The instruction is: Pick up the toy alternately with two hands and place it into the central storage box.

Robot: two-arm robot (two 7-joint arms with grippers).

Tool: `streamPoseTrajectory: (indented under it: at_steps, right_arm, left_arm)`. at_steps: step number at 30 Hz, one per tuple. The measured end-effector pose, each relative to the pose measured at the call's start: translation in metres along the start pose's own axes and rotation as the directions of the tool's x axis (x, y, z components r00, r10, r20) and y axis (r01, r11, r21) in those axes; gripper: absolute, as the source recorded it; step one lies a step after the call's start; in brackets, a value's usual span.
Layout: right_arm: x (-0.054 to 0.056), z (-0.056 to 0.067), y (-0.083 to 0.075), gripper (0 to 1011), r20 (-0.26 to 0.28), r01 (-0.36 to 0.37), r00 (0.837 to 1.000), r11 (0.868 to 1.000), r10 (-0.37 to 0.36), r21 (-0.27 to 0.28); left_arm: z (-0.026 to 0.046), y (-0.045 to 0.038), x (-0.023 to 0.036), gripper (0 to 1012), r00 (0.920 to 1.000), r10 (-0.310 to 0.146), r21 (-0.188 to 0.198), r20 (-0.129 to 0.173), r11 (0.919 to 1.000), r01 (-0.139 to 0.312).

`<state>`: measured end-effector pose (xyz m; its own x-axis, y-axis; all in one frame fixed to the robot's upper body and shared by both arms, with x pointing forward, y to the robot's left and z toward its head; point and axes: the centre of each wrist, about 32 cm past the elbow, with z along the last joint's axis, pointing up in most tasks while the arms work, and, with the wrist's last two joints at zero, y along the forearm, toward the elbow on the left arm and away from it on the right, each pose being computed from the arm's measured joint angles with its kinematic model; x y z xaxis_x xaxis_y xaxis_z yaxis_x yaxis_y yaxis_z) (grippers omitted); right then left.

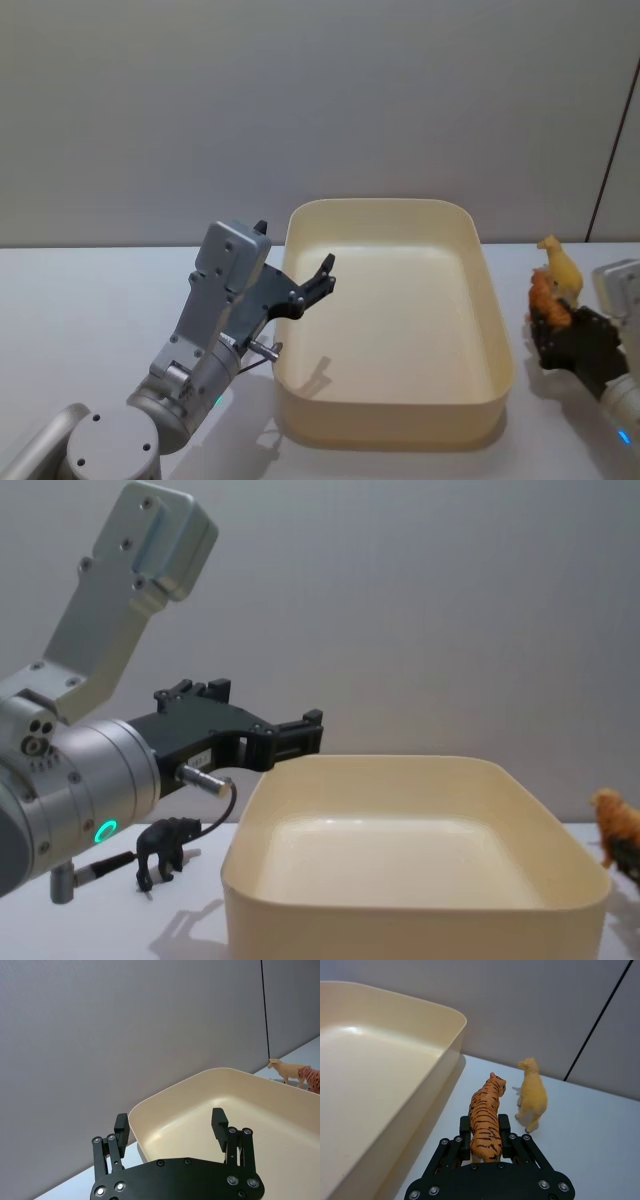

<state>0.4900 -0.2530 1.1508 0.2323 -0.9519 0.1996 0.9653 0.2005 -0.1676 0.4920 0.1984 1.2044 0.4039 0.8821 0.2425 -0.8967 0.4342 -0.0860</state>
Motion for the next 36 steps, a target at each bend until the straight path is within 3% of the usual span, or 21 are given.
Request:
streamPoseTrajectory:
  at_steps: [10,17,19,26,30,36]
  right_arm:
    - [0.015,0.014,-0.022,306,0.019,-0.015,1.0,0.996,0.014,0.093]
    - [0.018,0.028,-0.022,306,0.018,-0.065,0.998,0.987,0.063,0.146]
    - [0.018,0.036,-0.017,306,0.016,-0.098,0.995,0.981,0.096,0.17]
    - [0.009,0.047,0.003,306,0.008,-0.173,0.985,0.966,0.174,0.192]
    - [-0.001,0.054,0.023,306,0.001,-0.227,0.973,0.954,0.231,0.196]
    - [-0.011,0.061,0.043,475,-0.001,-0.282,0.958,0.939,0.288,0.197]
  left_arm:
    - [0.0,0.0,0.0,1001,1.0,0.0,0.0,0.0,1.0,0.0]
    - [0.0,0.0,0.0,1002,1.0,0.0,0.0,0.0,1.0,0.0]
    - [0.0,0.0,0.0,1001,1.0,0.0,0.0,0.0,1.0,0.0]
    - [0.0,0.0,0.0,1001,1.0,0.0,0.0,0.0,1.0,0.0]
    - [0.0,0.0,0.0,1001,1.0,0.0,0.0,0.0,1.0,0.0]
    - [0.0,0.0,0.0,1001,1.0,0.0,0.0,0.0,1.0,0.0]
